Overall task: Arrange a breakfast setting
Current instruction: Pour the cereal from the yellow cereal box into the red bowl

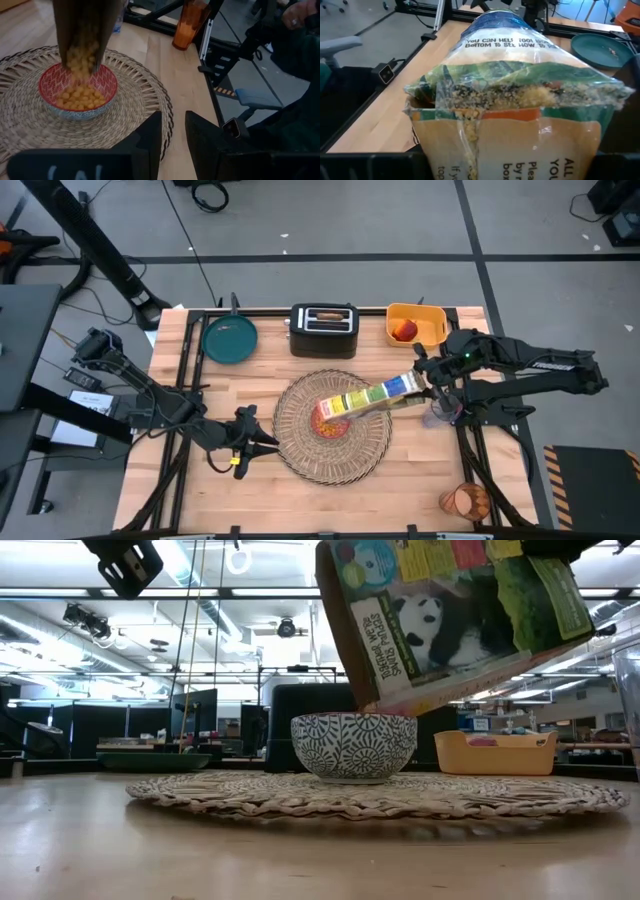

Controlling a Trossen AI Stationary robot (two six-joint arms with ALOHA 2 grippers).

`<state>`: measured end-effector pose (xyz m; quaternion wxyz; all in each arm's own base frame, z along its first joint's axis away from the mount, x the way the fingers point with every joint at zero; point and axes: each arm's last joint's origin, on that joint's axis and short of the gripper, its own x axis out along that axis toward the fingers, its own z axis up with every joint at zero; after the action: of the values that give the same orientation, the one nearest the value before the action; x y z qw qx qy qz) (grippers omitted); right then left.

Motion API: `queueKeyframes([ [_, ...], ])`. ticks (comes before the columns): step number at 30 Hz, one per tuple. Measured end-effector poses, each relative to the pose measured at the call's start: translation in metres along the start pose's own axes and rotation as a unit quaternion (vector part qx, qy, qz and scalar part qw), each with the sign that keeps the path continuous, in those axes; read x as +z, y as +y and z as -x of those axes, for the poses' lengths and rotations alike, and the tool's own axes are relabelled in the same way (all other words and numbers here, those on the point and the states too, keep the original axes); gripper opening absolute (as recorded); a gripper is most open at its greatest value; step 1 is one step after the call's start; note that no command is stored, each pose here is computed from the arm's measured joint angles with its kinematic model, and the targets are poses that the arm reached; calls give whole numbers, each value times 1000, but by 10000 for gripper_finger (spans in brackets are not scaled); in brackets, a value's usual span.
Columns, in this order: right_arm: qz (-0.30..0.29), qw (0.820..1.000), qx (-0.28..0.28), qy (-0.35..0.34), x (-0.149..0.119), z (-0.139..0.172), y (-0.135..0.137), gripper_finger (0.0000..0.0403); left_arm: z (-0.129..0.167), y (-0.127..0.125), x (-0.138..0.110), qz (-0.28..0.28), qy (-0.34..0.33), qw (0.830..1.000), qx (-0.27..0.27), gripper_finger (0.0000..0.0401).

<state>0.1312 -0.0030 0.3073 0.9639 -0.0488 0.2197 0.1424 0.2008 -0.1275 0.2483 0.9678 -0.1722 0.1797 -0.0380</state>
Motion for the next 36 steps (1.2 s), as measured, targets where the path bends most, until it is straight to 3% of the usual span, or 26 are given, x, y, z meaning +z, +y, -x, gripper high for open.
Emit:
queueKeyframes([
  [13, 1, 1000, 14, -14, -1, 7, 4, 174, 0, -2, 4, 9, -16, 1000, -10, 94],
  [16, 4, 999, 39, -25, 1, 7, 5, 174, 0, -3, 5, 8, -24, 1000, -14, 94],
  [36, -3, 1000, 3, 5, 0, 7, 3, 174, 0, -3, 6, 6, -26, 1000, -16, 94],
])
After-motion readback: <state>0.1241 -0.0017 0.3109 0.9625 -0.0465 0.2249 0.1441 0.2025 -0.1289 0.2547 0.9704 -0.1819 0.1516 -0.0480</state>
